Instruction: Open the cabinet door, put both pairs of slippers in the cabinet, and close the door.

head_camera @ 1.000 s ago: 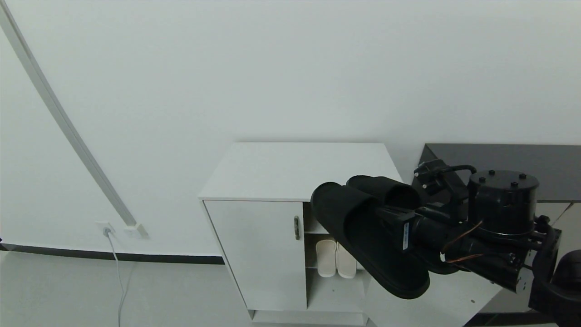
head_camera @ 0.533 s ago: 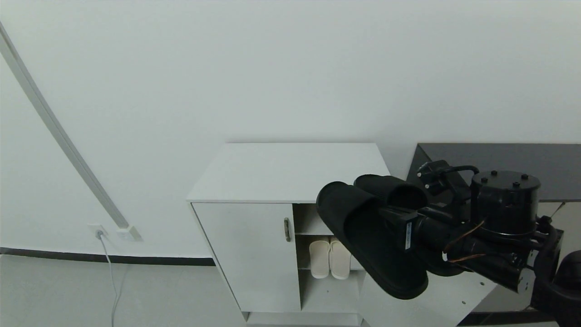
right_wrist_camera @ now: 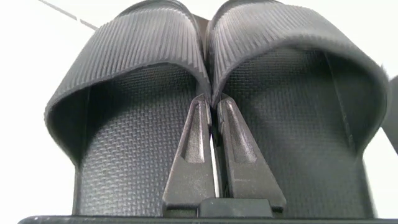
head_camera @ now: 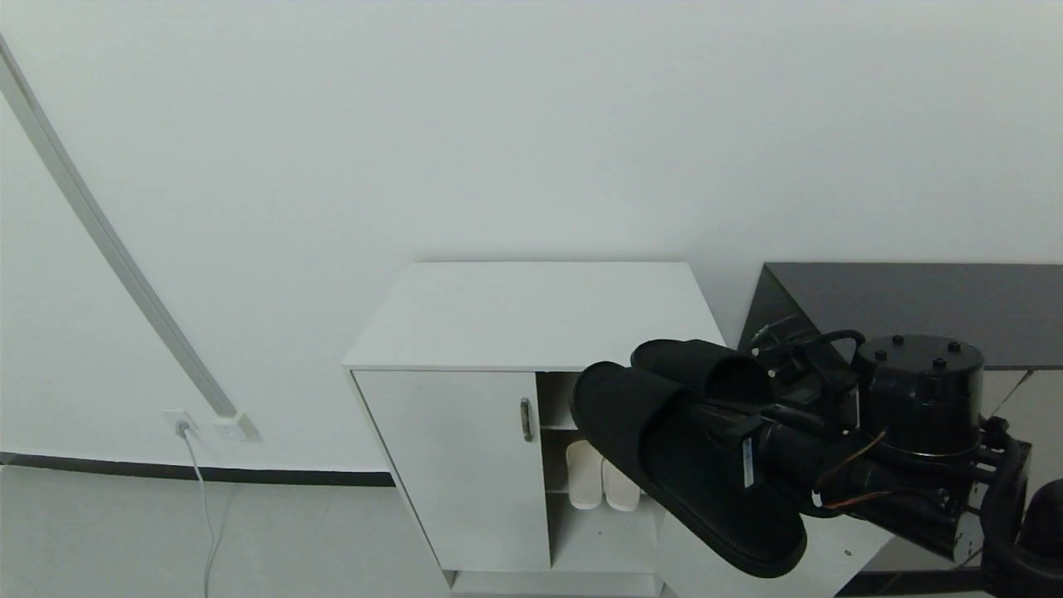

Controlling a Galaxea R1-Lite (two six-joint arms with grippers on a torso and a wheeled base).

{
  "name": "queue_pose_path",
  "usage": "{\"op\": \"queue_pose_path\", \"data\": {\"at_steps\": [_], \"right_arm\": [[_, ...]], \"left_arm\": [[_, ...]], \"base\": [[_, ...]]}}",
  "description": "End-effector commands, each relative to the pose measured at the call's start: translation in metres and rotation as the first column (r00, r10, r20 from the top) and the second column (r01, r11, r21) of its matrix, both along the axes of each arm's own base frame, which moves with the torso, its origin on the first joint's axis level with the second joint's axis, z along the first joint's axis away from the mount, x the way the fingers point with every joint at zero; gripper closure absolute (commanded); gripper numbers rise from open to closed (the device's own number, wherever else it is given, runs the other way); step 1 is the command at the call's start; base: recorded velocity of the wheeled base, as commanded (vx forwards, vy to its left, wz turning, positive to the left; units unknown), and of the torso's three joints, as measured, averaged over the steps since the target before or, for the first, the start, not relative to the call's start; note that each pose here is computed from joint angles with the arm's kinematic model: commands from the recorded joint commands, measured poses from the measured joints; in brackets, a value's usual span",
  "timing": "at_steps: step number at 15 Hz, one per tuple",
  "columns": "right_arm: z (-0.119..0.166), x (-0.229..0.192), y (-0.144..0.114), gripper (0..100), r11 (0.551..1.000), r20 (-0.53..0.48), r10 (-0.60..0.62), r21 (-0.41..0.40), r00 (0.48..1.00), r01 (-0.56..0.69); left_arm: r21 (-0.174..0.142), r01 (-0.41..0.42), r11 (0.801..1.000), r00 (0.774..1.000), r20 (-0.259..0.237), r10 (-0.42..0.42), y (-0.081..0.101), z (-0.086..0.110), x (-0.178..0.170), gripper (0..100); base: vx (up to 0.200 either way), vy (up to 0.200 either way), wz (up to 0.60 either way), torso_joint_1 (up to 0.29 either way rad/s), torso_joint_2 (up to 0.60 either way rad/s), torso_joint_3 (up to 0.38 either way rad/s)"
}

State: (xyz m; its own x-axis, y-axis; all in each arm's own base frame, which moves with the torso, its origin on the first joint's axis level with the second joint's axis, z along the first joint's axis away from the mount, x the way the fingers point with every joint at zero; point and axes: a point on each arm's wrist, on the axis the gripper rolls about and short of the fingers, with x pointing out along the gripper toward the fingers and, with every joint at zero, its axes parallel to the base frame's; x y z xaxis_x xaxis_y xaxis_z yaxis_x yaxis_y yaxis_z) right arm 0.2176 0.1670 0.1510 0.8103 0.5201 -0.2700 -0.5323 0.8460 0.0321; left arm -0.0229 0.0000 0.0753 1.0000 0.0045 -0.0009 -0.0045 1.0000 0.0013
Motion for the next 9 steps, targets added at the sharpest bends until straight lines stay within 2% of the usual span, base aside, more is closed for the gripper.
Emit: {"op": "queue_pose_path", "data": {"at_steps": [1, 9], "right_arm": [[0.0, -0.001, 0.001, 100, 1.0, 0.0, 0.005, 0.002, 1.0, -0.005], [0.0, -0.013, 0.003, 100, 0.999, -0.001, 0.037, -0.004, 0.999, -0.037]], "left_arm": [[0.0, 0.0, 1.0, 1.0, -0.001, 0.0, 0.0, 0.0, 0.0, 100], [0.0, 0.0, 1.0, 1.0, -0.001, 0.0, 0.0, 0.0, 0.0, 100]], "base": [[0.0, 0.0, 0.0, 0.0, 0.0, 0.0], [0.0, 0.0, 0.0, -0.009, 0.02, 0.012]]}}
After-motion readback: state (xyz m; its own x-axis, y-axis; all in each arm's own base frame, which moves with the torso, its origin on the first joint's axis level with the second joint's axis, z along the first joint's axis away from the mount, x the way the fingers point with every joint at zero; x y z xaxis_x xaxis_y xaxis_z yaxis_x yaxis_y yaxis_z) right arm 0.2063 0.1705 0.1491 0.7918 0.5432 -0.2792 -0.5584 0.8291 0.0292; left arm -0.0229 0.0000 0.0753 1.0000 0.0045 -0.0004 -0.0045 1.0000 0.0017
